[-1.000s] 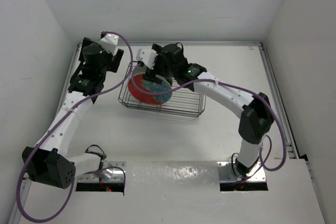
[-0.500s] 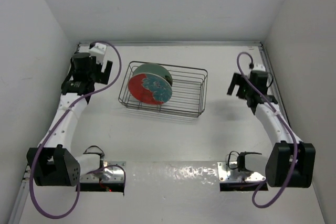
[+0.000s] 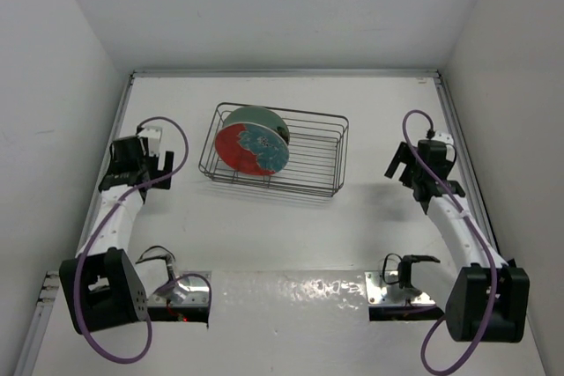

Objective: Load the plates into the dish rack

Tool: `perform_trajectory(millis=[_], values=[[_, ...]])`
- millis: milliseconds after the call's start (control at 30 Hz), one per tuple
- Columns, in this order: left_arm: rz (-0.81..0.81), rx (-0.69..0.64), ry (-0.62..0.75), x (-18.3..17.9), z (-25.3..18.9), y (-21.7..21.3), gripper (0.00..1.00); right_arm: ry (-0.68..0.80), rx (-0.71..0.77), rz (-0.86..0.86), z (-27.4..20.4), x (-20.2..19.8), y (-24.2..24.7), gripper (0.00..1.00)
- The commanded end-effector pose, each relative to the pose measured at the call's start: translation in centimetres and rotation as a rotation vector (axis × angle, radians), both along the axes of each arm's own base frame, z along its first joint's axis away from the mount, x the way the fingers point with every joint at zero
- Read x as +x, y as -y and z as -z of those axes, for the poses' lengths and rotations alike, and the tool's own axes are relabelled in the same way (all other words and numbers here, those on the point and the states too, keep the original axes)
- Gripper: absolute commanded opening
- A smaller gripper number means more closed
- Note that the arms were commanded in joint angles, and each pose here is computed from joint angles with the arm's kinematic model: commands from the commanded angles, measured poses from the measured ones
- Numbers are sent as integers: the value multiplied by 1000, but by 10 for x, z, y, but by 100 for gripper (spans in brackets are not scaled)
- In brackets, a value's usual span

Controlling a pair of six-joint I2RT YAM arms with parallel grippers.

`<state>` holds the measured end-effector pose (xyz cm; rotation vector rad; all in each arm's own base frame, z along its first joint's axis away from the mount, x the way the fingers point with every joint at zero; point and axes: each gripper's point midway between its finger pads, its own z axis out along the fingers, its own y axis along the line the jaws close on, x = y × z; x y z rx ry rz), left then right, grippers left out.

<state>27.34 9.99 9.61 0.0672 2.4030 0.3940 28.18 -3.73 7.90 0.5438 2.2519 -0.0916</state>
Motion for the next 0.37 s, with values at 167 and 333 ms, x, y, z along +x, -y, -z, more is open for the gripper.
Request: perform_trajectory(millis=[167,333], values=[[-75,65,114,7,-12,-15,100,139,2,24,-21,13,2,99],[-84,77,100,2,-8,-17,100,247,42,35,-29,20,-3,99]])
